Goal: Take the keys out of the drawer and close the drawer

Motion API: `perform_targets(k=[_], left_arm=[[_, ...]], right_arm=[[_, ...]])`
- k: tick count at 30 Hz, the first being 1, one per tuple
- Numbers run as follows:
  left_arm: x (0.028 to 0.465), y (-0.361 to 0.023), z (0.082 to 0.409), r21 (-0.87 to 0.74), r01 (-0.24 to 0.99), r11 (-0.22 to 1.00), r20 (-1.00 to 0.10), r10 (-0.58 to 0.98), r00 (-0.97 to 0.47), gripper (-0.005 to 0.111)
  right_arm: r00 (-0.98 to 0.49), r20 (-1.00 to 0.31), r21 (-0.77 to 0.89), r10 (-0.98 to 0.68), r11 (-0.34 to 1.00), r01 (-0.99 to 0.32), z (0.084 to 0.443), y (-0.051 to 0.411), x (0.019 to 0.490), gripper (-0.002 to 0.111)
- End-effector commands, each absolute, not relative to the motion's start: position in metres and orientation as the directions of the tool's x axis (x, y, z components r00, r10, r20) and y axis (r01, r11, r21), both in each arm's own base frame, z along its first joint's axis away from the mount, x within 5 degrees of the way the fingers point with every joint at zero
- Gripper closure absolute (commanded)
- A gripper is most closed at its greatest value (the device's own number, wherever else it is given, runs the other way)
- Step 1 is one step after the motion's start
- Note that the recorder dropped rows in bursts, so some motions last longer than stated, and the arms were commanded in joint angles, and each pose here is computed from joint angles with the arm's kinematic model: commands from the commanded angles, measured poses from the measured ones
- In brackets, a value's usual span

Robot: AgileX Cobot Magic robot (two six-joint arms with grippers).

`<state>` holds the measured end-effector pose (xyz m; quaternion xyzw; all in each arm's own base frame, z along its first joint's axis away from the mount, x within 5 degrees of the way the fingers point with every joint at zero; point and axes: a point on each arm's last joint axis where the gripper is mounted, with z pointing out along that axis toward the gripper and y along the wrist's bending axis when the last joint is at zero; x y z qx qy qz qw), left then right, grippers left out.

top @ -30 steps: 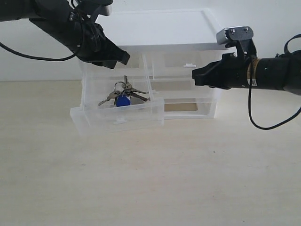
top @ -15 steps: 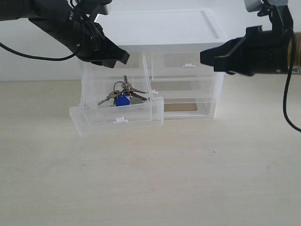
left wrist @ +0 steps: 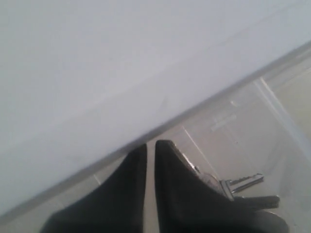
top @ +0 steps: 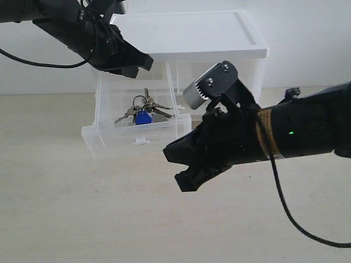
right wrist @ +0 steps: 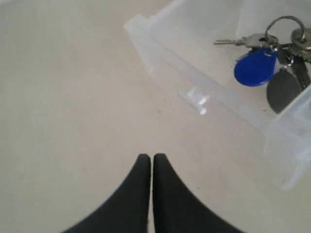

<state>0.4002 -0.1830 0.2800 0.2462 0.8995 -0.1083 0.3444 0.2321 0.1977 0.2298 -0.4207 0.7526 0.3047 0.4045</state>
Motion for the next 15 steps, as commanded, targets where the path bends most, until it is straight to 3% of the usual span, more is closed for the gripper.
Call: perform_targets(k=[1,8,11,15], left_arm=[[0.398,-0.183,0.292,-0.068,0.516,0.854,-0.693,0.332,-0.64,0.102],[0.395,-0.181,0.289,-0.104,0.514,0.851,-0.65,0.333,-0.683,0.102],[0.397,-0.177,0.289,-0.095,0.513,0.853,-0.659,0.332,-0.674,0.102],[0.398,-0.168,0.288,-0.119,0.48,0.869,-0.631,0.308,-0.712,0.102]], right_arm=[[-0.339,-0.847,0.086,-0.41,0.524,-0.847,0.218,0.212,0.253,0.108],[-0.309,-0.852,-0.016,-0.421,0.612,-0.79,0.217,0.235,0.309,0.108],[-0.279,-0.876,0.036,-0.393,0.525,-0.851,0.222,0.243,0.302,0.108],[-0.266,-0.896,0.043,-0.357,0.524,-0.85,0.226,0.245,0.302,0.108]])
